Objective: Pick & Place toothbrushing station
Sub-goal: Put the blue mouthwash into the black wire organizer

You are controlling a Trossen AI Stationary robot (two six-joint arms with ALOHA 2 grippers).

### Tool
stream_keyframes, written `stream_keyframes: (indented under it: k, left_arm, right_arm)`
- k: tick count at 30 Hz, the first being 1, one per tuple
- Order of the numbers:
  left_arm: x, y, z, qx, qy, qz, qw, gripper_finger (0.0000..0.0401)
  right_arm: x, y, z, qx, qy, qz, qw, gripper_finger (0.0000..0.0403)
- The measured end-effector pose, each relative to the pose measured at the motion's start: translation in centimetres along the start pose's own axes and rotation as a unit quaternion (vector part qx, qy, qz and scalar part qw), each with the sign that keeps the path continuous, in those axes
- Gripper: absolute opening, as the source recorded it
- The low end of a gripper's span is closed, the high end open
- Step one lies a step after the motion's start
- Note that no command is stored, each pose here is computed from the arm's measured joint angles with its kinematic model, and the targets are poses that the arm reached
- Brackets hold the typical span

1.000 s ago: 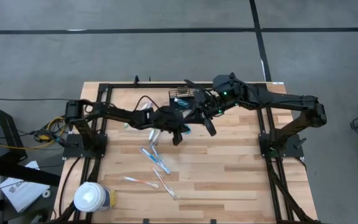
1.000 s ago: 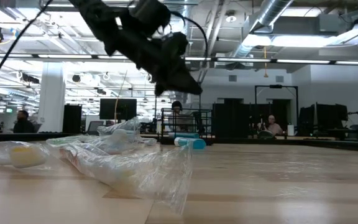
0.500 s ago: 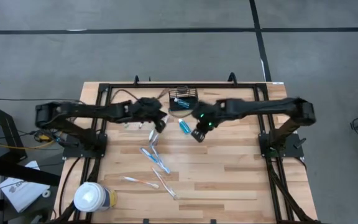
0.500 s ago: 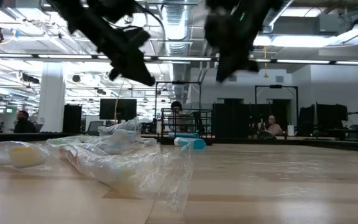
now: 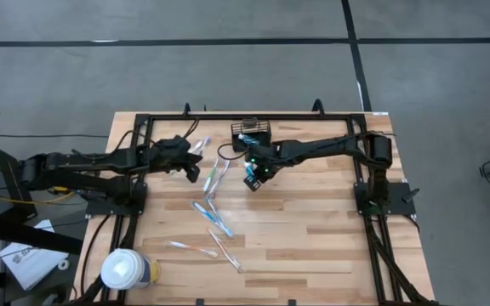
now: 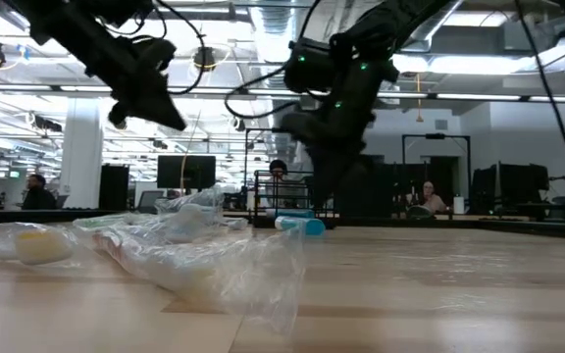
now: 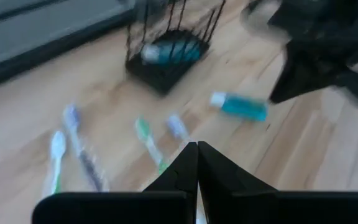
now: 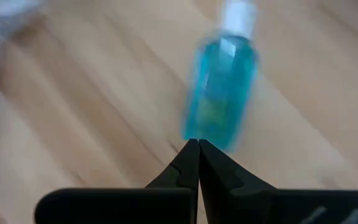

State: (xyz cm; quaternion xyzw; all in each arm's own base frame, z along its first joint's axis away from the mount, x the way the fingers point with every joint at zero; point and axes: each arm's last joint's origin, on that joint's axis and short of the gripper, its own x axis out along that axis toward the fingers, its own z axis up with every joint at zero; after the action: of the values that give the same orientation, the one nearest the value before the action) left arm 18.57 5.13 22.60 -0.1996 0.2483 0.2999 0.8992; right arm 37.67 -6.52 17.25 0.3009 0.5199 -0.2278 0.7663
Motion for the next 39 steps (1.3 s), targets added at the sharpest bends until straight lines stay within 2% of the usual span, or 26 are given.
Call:
stream_keyframes:
  k: [2,9,18,23,25,29,31,39]
  left_arm:
    - [0.1,0.2,-0.6,0.006,0.015,0.007,1.000,0.0000]
    - [0.5,0.0,-0.6,0.018,0.023,-0.006,1.000,0.0000]
    - [0.4,0.1,-0.7,0.031,0.028,-0.006,0.999,0.0000]
    - [0.4,0.1,-0.7,0.034,0.027,-0.007,0.999,0.0000]
    - [0.4,0.1,-0.7,0.033,0.027,-0.006,0.999,0.0000]
    - [0.5,0.1,-0.6,0.030,0.025,-0.007,0.999,0.0000]
    - [0.5,0.1,-0.6,0.027,0.023,-0.009,0.999,0.0000]
    - [0.5,0.1,-0.5,0.023,0.019,-0.012,0.999,0.0000]
  right_arm:
    - [-0.1,0.3,1.0,0.006,-0.023,0.014,1.000,0.0000]
    - [-0.4,-0.5,2.0,0.024,-0.039,0.003,0.999,0.0000]
    - [-0.4,0.0,2.0,0.045,-0.042,0.026,0.998,0.0000]
    - [1.5,-0.5,1.5,0.054,-0.014,-0.001,0.998,0.0000]
    - [2.0,-0.4,1.8,0.054,-0.027,0.000,0.998,0.0000]
    - [0.7,-0.7,2.4,0.050,-0.037,0.002,0.998,0.0000]
    - [0.2,-1.4,2.5,0.045,-0.029,-0.017,0.998,0.0000]
    - [1.2,-2.7,3.1,0.048,-0.026,-0.035,0.998,0.0000]
